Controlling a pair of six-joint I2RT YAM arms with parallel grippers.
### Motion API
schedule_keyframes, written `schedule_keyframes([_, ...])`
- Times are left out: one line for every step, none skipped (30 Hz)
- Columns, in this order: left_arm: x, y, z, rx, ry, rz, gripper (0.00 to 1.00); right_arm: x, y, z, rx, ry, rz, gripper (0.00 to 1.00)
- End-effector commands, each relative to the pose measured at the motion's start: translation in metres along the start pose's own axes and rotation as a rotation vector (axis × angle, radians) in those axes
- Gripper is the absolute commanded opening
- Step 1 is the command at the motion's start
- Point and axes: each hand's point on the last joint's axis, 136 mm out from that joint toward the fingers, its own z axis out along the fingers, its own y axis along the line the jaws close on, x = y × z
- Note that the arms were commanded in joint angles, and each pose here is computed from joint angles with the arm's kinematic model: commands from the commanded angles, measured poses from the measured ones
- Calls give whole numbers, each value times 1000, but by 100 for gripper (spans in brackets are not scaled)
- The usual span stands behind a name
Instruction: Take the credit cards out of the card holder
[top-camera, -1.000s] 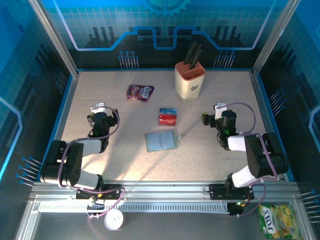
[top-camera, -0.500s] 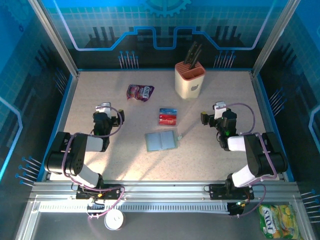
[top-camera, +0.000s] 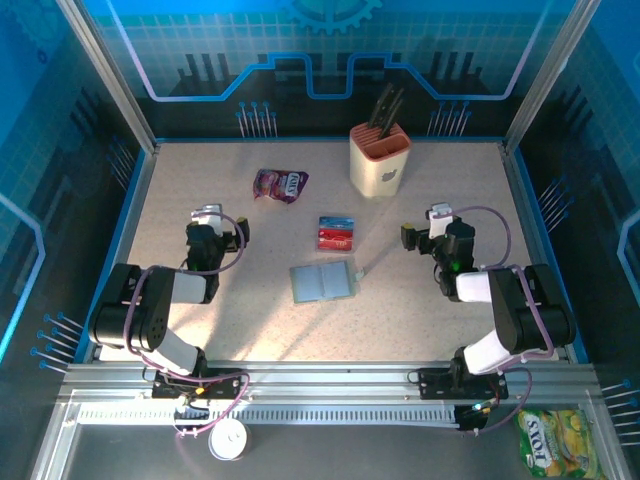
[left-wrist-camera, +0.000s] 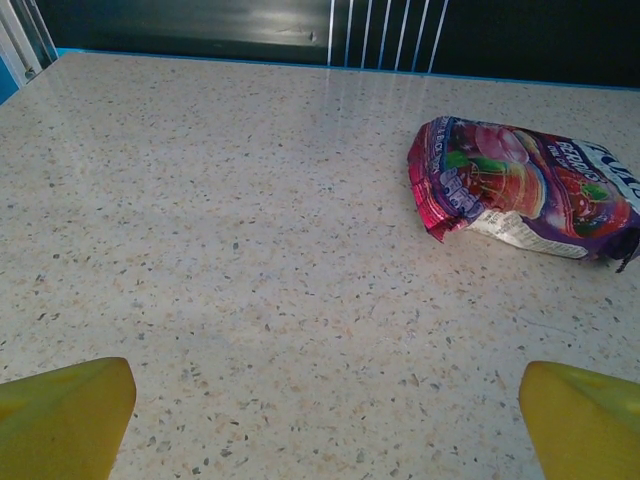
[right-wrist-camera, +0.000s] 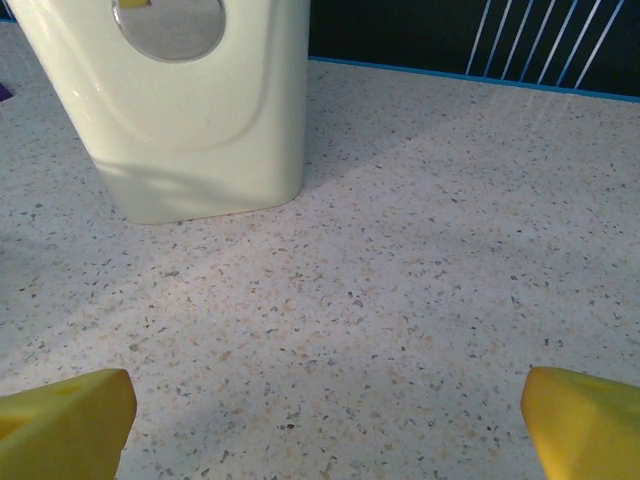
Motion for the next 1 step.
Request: schedule_keyframes([-4,-1,0,18,-19,13,99,-6,-5,1,1,-29,0,100])
